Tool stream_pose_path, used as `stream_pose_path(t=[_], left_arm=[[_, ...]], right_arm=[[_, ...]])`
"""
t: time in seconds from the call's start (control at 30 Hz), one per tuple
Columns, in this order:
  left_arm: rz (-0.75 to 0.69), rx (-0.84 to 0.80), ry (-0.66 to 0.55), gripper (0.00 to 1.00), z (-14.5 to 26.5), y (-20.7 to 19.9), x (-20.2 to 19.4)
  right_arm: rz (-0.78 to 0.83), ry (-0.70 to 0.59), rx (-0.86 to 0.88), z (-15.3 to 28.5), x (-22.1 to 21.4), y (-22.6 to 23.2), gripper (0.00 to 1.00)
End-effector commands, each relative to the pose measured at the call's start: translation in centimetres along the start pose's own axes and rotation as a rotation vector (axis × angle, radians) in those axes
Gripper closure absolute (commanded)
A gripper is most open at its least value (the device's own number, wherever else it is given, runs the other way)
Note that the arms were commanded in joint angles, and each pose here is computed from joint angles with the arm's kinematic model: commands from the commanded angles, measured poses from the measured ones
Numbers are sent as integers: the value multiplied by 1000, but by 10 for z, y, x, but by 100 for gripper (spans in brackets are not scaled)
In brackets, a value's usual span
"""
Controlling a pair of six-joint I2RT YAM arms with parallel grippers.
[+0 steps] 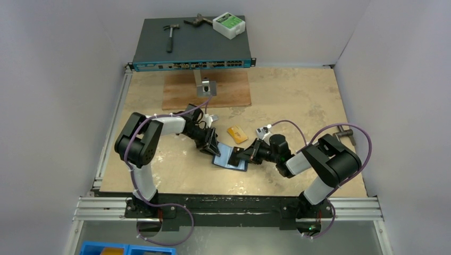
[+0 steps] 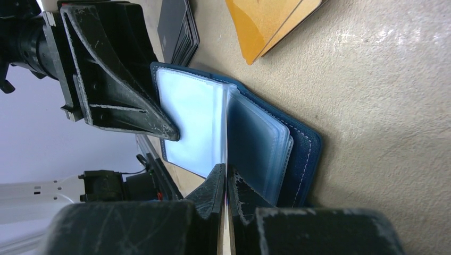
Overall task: Put the credit cards into the card holder
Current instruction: Insert the credit card into the card holder.
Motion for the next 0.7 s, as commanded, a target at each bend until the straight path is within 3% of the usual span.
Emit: stream_pose_path(t=[0.0,0.2,0.4,0.67], left_arm=[[-58,-29,-14,81,6,-12,1],[-27,-47,-21,99,3,-10,2],[-12,-66,-29,100,-2,-7,4],[-6,-63,-24,100,-3,-6,3]], right_arm=[[17,-21,30,2,2,4,100],[-4,-18,101,4,0,9,100],[3,-28,212,10,-3,15,100],[-26,-6,200,2,-2,8,100]])
Point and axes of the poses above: each gripper's point midway between its finger pads, its own z axis back along the fingers, its own y axis along the line the jaws close on, x = y × z, the point moved 8 cm from there along z, back along the fingers, and after that the axes turned 12 degrees about -z, right-handed, at the moved point
